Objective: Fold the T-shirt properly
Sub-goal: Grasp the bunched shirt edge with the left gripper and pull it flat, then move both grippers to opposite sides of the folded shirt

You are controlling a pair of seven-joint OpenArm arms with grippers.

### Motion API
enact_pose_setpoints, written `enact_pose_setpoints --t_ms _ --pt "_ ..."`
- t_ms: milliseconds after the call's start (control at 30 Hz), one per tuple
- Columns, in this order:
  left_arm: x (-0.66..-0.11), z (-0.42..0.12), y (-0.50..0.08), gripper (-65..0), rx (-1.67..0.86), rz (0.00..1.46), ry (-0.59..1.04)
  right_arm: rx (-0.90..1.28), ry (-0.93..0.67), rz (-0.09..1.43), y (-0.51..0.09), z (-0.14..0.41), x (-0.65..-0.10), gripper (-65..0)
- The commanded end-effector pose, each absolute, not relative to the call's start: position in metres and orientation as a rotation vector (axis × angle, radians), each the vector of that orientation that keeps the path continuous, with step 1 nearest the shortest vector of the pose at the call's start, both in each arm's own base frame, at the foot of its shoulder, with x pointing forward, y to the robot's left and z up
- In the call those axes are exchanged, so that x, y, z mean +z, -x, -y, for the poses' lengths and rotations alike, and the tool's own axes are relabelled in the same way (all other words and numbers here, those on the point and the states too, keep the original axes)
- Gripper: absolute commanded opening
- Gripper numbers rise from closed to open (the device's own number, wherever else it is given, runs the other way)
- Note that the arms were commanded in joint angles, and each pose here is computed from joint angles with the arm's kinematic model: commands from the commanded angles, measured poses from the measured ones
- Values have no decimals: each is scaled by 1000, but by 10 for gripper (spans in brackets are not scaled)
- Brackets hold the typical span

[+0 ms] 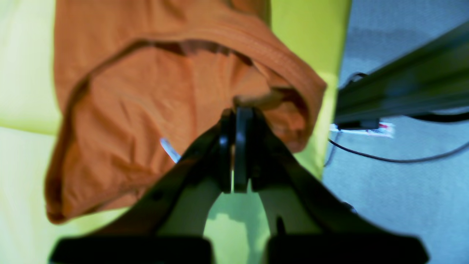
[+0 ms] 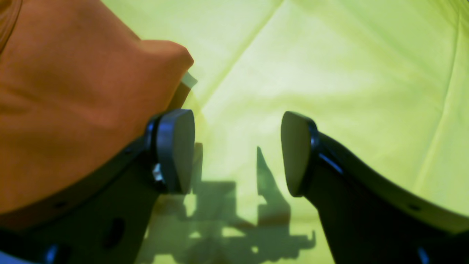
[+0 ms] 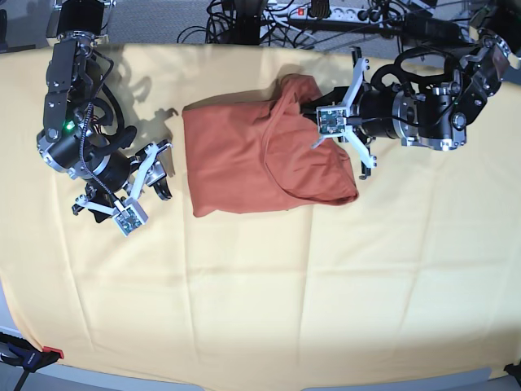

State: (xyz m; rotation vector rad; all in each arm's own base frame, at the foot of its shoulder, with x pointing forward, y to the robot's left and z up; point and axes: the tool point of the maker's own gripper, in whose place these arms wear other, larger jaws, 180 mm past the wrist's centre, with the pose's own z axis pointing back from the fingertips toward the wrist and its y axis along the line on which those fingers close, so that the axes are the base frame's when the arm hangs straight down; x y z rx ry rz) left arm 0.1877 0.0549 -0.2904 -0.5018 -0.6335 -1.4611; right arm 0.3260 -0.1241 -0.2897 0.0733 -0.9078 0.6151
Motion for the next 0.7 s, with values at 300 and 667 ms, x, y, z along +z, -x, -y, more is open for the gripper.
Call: enact_pose_setpoints --t_ms 300,667 --pt "-286 -77 -189 -647 -1480 595 453 618 -68 962 -333 124 -275 -260" --pt "-274 -68 -193 -328 -1412 642 515 774 -355 1038 -313 73 -257 -273"
